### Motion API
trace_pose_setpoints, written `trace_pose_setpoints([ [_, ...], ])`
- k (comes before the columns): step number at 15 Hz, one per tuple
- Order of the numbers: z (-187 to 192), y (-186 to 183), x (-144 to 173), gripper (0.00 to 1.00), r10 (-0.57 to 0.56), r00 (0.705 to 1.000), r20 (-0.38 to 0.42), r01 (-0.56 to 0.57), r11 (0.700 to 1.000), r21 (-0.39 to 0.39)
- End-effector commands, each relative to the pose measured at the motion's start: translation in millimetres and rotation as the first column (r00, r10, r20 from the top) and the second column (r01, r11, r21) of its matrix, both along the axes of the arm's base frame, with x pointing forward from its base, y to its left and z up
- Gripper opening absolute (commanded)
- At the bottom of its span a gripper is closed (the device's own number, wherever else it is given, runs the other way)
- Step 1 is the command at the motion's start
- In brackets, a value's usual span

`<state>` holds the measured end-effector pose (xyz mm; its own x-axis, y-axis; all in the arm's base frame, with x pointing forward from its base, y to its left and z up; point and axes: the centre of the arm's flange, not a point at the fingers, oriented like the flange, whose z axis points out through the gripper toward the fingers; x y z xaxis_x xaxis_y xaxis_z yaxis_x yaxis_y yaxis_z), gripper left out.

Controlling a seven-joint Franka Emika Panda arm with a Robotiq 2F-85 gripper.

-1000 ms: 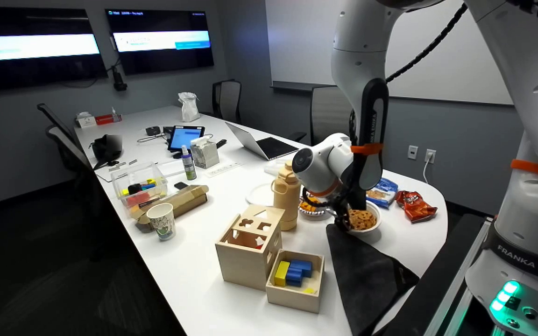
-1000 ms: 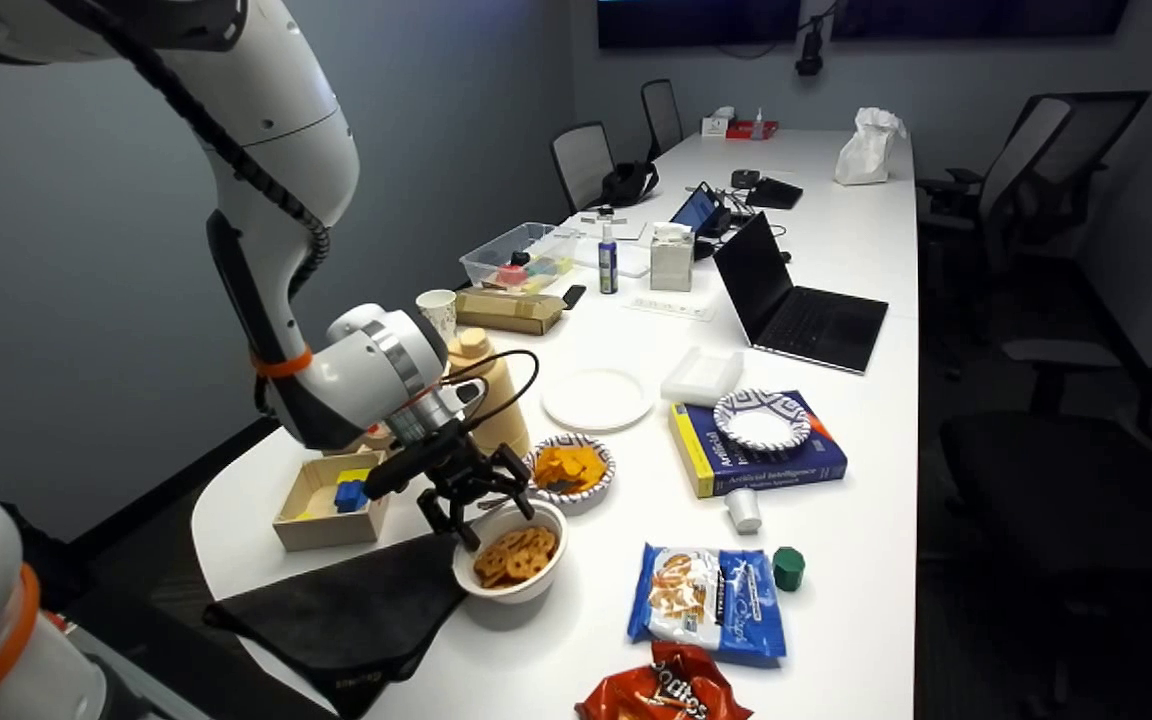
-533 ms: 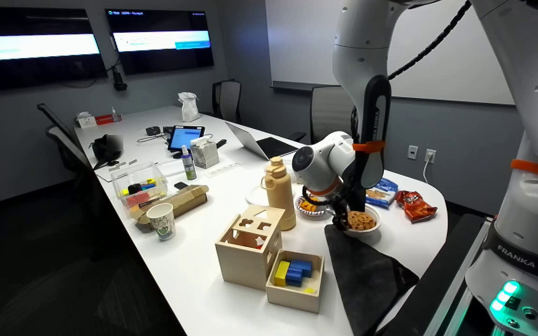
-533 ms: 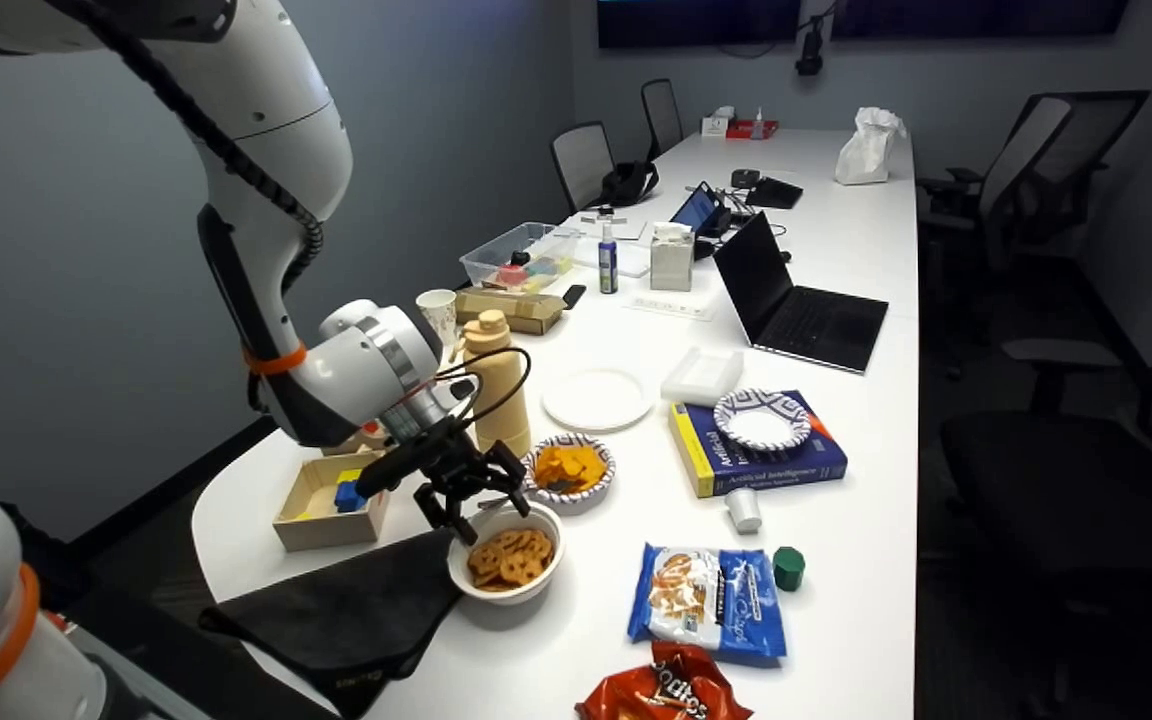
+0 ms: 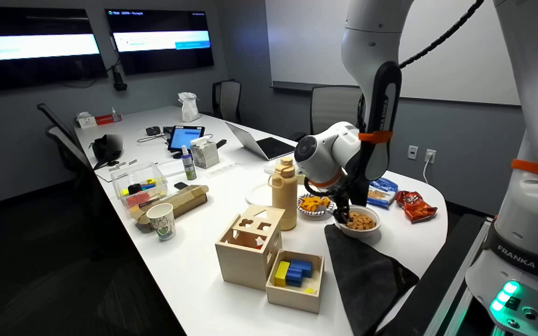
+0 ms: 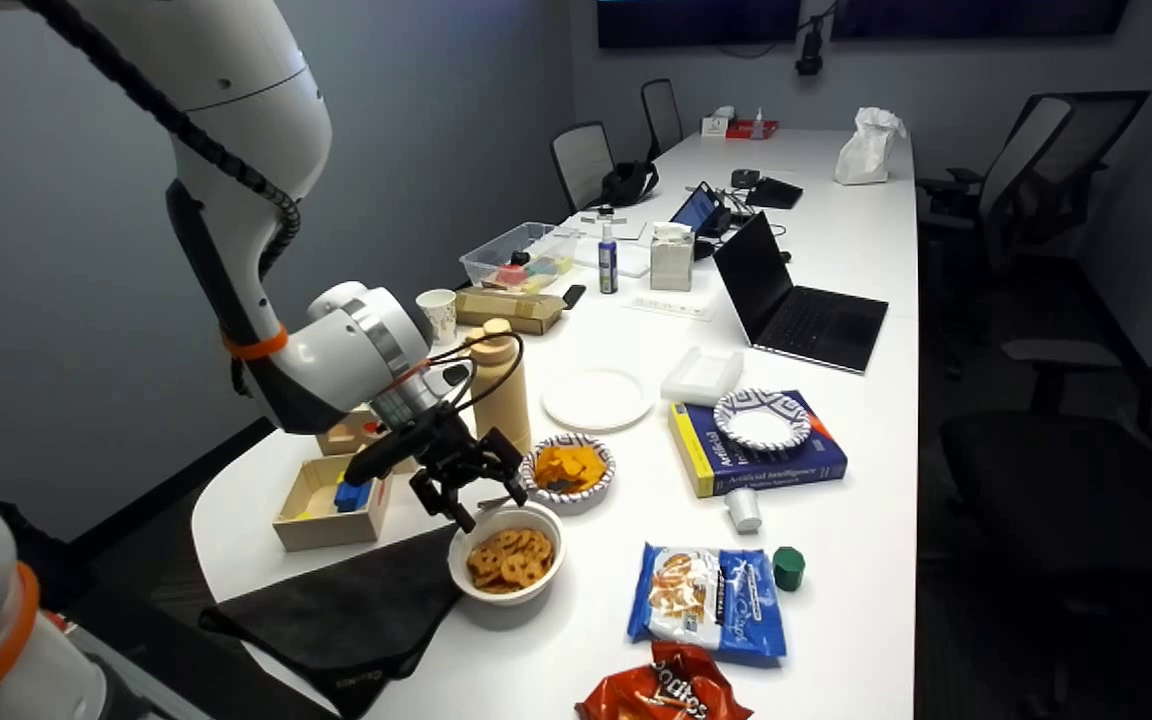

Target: Stir inside the white bowl with the kitchen utensil

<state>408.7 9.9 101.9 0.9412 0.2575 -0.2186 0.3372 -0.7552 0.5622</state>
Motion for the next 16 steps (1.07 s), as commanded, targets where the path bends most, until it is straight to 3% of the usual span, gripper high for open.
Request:
trace_pose_setpoints([
  [1, 10, 20, 7, 1.00, 0.026, 1.000, 0.011, -0.026, 1.000, -0.005],
  [11, -11, 39, 52, 1.00, 0.007, 0.999, 0.041, -0.008, 1.000, 0.004],
  [16, -23, 36, 58, 1.00, -0.029, 0.999, 0.034, 0.028, 1.000, 0.006],
])
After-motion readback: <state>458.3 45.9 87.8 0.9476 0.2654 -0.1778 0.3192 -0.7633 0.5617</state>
